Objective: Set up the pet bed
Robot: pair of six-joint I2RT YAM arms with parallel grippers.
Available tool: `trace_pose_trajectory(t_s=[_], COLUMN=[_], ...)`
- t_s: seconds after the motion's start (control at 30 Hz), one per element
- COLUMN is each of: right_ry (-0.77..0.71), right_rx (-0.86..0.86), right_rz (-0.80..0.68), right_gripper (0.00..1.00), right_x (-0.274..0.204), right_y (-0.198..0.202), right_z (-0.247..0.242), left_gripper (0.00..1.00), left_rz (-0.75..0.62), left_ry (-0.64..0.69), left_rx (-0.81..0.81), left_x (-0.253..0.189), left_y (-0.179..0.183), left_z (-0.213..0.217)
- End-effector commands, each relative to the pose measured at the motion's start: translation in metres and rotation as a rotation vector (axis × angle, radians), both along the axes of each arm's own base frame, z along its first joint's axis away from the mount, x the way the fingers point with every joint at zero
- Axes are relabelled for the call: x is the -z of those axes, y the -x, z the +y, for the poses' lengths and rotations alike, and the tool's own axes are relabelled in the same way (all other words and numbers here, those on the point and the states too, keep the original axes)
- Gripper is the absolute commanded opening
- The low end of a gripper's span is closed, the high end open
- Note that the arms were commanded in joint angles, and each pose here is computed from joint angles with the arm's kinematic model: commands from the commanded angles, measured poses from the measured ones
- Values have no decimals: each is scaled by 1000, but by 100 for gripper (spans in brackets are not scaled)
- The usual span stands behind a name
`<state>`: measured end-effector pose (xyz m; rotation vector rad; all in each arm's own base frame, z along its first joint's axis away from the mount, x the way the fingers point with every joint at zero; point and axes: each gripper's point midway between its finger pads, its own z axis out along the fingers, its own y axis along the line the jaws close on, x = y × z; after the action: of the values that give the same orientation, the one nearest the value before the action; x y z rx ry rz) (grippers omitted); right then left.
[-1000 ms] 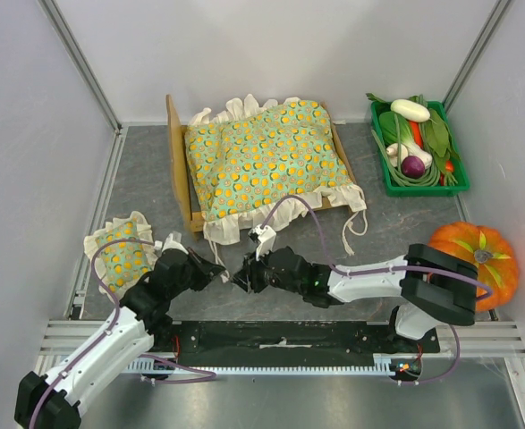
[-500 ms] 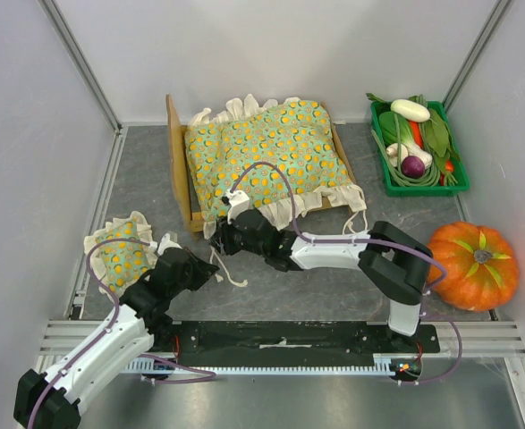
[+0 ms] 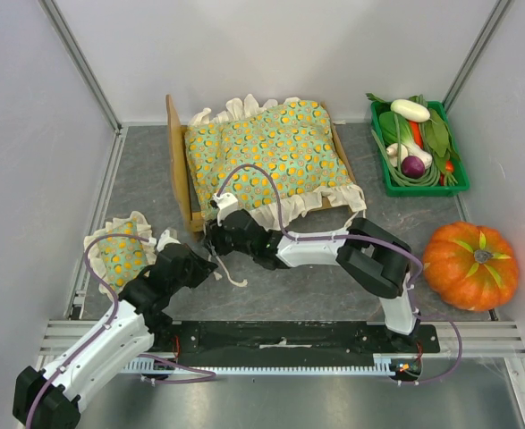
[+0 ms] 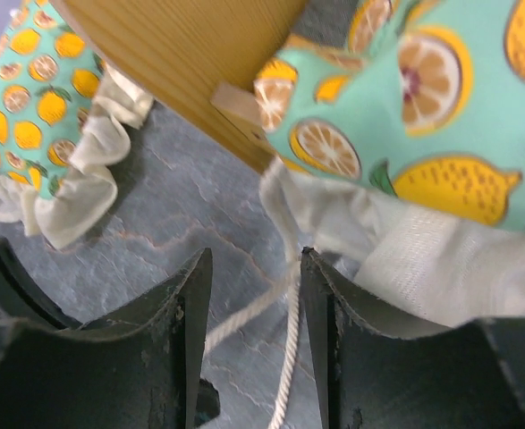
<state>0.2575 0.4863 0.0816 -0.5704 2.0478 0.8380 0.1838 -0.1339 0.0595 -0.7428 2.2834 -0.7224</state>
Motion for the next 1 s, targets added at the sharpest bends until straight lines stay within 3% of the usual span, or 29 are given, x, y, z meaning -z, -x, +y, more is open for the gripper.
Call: trace_pose_trajectory(t_s=[0.0,0.33,0.5,0.53,0.63,0.73,0.97], right_ry=[-78,-51,-67,-64,-76,-82,-138], right_rx=[-21,55,50,47,40,30,-33], right_rz=[-76,-85,-107,-105,-119,-124,-122], right_gripper=[52,47,28,16,5,0,0], right_x=[-25,-3,-2,2,-5,-14,-38], right_y=[-12,-31,-33,-32,-29,-26,-9], right_z=[24,24,26,22,18,10,-2], left_gripper=[2,2,2,2,2,2,2], left_rz=[-58,-60,-62,-66,-65,-63,-71], left_ry=[-27,-28,-33,-36,-45,-64,-103], left_rx=[-3,-9,-7,-9,-16,-27,-52], left_x=[-15,-18,-21,-22,-24,-26,-33], left_y=[-9,-9,-9,-9,-10,-10,-12], left_z=[3,5,5,6,8,12,21])
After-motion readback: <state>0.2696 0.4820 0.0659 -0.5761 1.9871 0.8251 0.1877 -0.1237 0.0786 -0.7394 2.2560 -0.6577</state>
